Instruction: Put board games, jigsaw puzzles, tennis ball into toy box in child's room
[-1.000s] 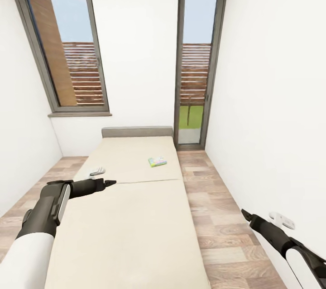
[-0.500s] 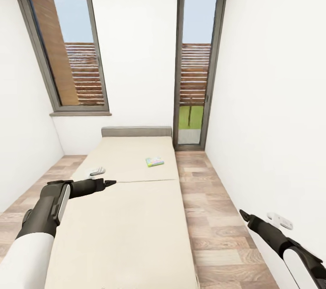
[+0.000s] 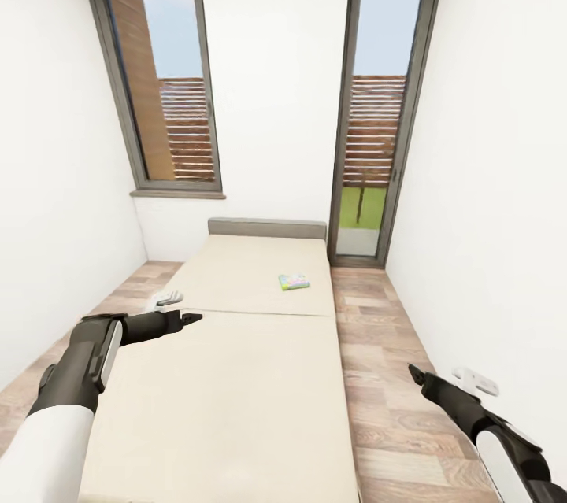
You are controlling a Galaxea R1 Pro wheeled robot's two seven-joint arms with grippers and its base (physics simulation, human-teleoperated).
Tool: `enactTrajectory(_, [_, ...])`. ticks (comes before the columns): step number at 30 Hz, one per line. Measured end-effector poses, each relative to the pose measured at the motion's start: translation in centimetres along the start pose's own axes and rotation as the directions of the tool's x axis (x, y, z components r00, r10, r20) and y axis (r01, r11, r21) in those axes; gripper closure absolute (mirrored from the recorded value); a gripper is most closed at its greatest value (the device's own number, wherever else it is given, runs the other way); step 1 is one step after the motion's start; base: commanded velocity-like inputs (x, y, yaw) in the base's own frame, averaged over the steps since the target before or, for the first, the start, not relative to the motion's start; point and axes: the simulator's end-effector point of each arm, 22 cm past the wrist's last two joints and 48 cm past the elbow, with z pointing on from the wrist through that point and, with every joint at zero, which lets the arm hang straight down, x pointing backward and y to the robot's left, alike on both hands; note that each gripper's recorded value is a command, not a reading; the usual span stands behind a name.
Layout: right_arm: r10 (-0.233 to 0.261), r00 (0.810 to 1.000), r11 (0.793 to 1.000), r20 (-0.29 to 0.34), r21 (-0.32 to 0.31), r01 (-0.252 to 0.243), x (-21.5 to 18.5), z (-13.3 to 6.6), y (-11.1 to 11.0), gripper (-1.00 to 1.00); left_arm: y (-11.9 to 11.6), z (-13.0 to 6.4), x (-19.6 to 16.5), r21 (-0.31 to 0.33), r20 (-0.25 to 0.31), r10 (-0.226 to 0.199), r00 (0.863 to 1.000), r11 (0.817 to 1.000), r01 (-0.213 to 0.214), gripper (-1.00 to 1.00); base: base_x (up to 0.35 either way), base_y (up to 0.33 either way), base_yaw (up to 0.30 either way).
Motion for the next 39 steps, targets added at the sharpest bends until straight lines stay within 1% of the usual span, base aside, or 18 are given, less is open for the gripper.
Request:
enactTrajectory(7, [-0.011, 1.0, 1.0, 0.002, 0.004, 0.011, -0.04, 0.06, 0.02, -1.0, 0.01, 0.01, 0.0, -0.001, 0.0, 0.0, 1.0, 1.0, 0.0, -1.0, 0.0, -0.001, 0.128])
enactTrajectory(25, [-0.011, 1.0, 1.0, 0.003, 0.006, 0.011, -0.03, 0.09, -0.09, -1.0, 0.04, 0.01, 0.0, -0.002, 0.0, 0.0, 1.0, 1.0, 0.0, -1.0, 0.0, -0.006, 0.007])
enactTrajectory(30, [-0.011, 1.0, 1.0, 0.003, 0.006, 0.011, -0.04, 0.08, -0.05, -1.0, -0.01, 0.0, -0.01, -0.002, 0.0, 0.001, 1.0, 1.0, -0.001, -1.0, 0.0, -0.21, 0.18])
enactTrajectory(39, [-0.011, 1.0, 1.0, 0.005, 0.005, 0.011, -0.12, 0.03, 0.03, -1.0, -0.12, -0.04, -0.07, -0.001, 0.001, 0.003, 1.0, 1.0, -0.003, -1.0, 0.0, -0.285, 0.269])
